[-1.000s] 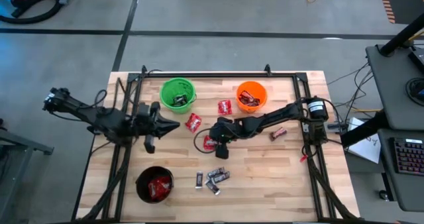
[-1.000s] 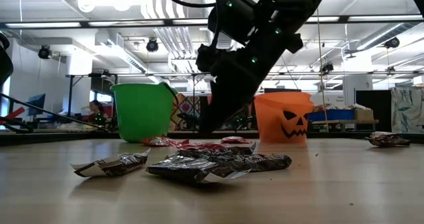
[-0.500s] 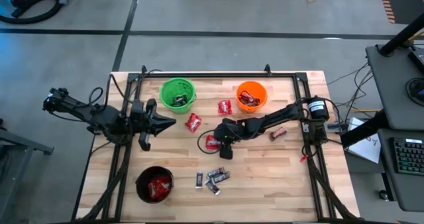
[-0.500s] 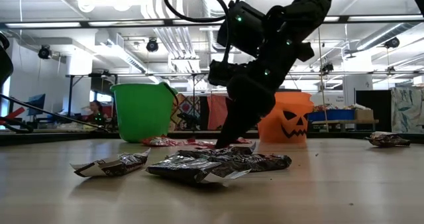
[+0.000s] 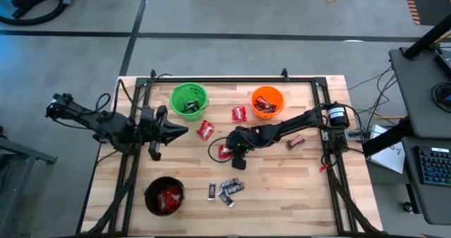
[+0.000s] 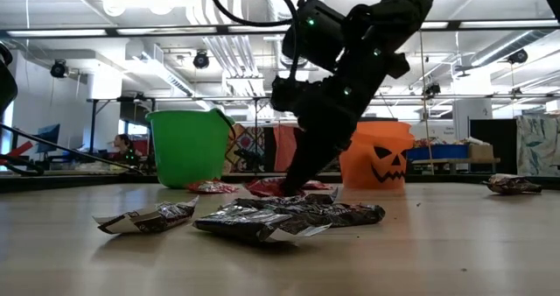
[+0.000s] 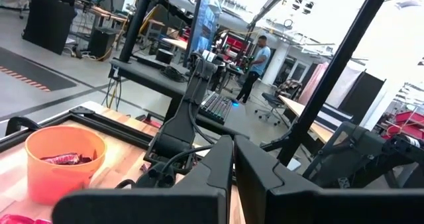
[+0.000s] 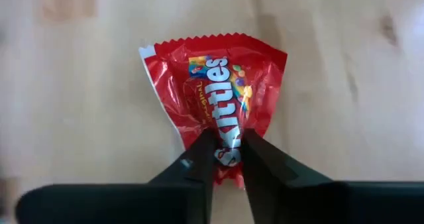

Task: Sort candy
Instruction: Put the red candy into the black bucket

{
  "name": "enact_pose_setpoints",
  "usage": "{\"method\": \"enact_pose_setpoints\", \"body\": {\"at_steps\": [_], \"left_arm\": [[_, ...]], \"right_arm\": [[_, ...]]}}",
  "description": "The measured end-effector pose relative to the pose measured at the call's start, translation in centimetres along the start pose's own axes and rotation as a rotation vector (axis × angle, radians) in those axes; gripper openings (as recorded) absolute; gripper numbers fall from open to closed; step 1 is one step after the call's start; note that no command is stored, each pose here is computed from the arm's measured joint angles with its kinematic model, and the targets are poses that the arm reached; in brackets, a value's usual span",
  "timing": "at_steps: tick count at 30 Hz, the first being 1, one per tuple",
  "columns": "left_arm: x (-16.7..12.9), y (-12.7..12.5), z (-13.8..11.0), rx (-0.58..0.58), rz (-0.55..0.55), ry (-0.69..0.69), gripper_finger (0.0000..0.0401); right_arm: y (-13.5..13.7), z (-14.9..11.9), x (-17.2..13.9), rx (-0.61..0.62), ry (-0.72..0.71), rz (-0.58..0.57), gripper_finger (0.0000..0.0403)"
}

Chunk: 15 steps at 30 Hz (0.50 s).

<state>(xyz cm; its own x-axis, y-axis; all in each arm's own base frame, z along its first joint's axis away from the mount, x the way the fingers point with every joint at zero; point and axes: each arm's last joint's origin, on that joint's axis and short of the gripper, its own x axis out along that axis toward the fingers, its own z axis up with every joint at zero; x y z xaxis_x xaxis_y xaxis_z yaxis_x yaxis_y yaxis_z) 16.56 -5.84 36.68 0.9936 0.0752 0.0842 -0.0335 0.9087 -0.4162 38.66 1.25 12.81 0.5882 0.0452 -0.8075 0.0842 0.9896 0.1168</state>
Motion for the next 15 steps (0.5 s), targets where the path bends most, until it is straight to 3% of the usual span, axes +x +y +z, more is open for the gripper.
{"method": "enact_pose_setpoints", "body": {"at_steps": [6,11,15], "left_arm": [[0.0,-0.1,-0.1,0.035,-0.031,0.016,0.0024],[0.1,0.0,-0.9,0.068,-0.044,0.092,0.0097],[0.6,0.1,-1.9,0.152,-0.008,0.161,0.0173]], "right_arm": [[0.1,3.0,-2.6,0.128,-0.077,0.196,0.0039],[-1.5,6.0,-6.8,0.383,-0.116,0.423,0.0047],[-2.2,8.4,-10.7,0.444,-0.152,0.669,0.0043]]}}
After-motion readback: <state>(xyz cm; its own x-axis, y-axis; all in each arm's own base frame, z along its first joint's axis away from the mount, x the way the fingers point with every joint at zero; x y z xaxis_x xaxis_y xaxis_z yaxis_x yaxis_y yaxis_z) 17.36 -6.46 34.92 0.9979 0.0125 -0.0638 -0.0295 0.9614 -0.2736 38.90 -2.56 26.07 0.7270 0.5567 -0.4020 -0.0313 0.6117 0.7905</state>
